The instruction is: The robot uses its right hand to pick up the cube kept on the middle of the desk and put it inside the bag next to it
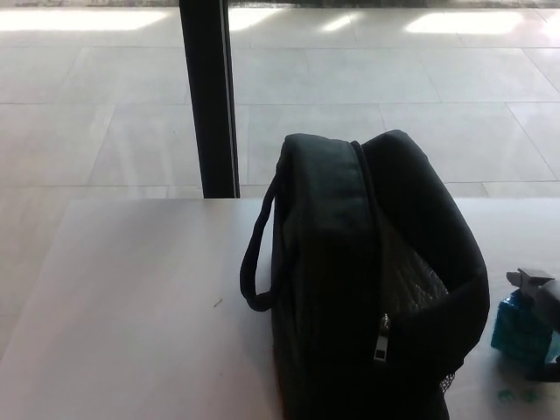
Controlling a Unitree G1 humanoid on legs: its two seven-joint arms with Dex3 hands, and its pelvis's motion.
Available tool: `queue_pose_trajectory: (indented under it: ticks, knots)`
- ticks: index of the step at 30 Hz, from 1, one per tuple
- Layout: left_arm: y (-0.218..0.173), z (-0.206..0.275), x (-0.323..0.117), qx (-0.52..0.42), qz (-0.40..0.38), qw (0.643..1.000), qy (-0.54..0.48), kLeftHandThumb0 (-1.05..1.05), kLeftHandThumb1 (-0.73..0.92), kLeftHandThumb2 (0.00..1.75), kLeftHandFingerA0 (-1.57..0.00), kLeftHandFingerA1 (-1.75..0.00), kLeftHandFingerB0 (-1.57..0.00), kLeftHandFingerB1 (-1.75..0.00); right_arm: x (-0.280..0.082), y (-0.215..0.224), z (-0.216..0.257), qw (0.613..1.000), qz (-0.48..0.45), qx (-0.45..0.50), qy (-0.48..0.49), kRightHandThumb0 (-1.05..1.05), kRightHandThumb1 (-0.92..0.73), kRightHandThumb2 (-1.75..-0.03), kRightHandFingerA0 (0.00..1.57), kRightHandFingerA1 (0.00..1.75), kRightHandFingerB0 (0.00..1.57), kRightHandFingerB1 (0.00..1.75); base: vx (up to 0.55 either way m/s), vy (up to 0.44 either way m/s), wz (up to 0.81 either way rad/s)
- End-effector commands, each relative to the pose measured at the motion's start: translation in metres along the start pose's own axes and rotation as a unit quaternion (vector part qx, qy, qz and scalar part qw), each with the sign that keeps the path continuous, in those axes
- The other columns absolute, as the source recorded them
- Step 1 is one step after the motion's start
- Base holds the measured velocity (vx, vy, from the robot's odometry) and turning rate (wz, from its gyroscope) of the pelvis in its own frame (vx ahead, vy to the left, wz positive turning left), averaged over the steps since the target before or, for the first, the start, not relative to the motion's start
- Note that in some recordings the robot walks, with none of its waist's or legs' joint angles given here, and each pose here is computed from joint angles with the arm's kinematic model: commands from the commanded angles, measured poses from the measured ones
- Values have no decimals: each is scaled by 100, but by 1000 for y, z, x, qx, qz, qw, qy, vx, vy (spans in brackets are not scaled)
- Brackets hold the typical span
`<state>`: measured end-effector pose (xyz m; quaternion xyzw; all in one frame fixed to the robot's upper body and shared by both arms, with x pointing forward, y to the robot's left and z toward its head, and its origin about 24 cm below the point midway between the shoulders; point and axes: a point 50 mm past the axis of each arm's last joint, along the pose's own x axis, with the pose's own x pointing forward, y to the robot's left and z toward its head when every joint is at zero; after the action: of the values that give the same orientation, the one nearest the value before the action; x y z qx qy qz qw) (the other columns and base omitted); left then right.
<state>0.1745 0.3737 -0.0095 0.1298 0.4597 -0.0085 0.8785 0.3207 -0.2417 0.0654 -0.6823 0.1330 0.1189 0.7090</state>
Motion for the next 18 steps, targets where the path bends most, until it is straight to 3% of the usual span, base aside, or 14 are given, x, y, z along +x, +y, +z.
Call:
queue_pose_trajectory:
  ticks: [1,6,7,8,9,10,11,12,16,18]
  knots:
    - [4,0,-2,9,0,1000,6,-59,51,90,-32,-61,-25,-53,-6,33,5,999,-14,-25,-41,-23,-69,-70,82,162,78,111,0,0,0]
    - [4,0,-1,13,4,1000,8,-58,52,90,-32,-60,-25,-52,-7,34,4,997,-53,-33,-52,-24,-71,-75,80,164,78,101,0,0,0]
    - [4,3,-3,11,1,1000,3,-55,52,90,-31,-61,-23,-52,-7,33,3,995,-68,-29,-62,-22,-68,-83,79,167,76,119,0,0,0]
    - [4,3,-2,12,1,1000,3,-55,52,91,-32,-61,-23,-52,-8,32,2,994,-80,-30,-69,-21,-67,-84,82,167,80,113,0,0,0]
    - [4,3,-2,8,-1,1000,2,-54,51,90,-31,-61,-21,-52,-8,31,1,993,-87,-29,-74,-20,-69,-85,81,170,72,131,0,0,0]
    - [5,2,-2,10,1,1000,3,-56,51,91,-32,-61,-22,-52,-8,31,0,993,-92,-28,-74,-21,-70,-82,82,169,76,119,0,0,0]
    - [5,3,-2,16,0,1000,1,-56,51,91,-33,-61,-23,-52,-9,27,-2,990,-110,-28,-79,-20,-65,-91,81,172,73,132,0,0,0]
    - [5,3,-2,17,0,1000,0,-56,51,91,-33,-61,-23,-52,-9,27,-3,990,-112,-28,-80,-20,-65,-91,81,172,73,132,0,0,0]
    - [6,2,-2,11,7,1000,2,-60,52,90,-33,-60,-26,-53,-10,15,-8,984,-153,-1,-93,-19,-57,-94,87,168,85,108,0,0,0]
    - [7,2,-3,11,8,1000,4,-59,51,90,-32,-61,-24,-52,-11,9,-12,982,-166,10,-92,-19,-57,-95,85,175,70,148,0,0,0]
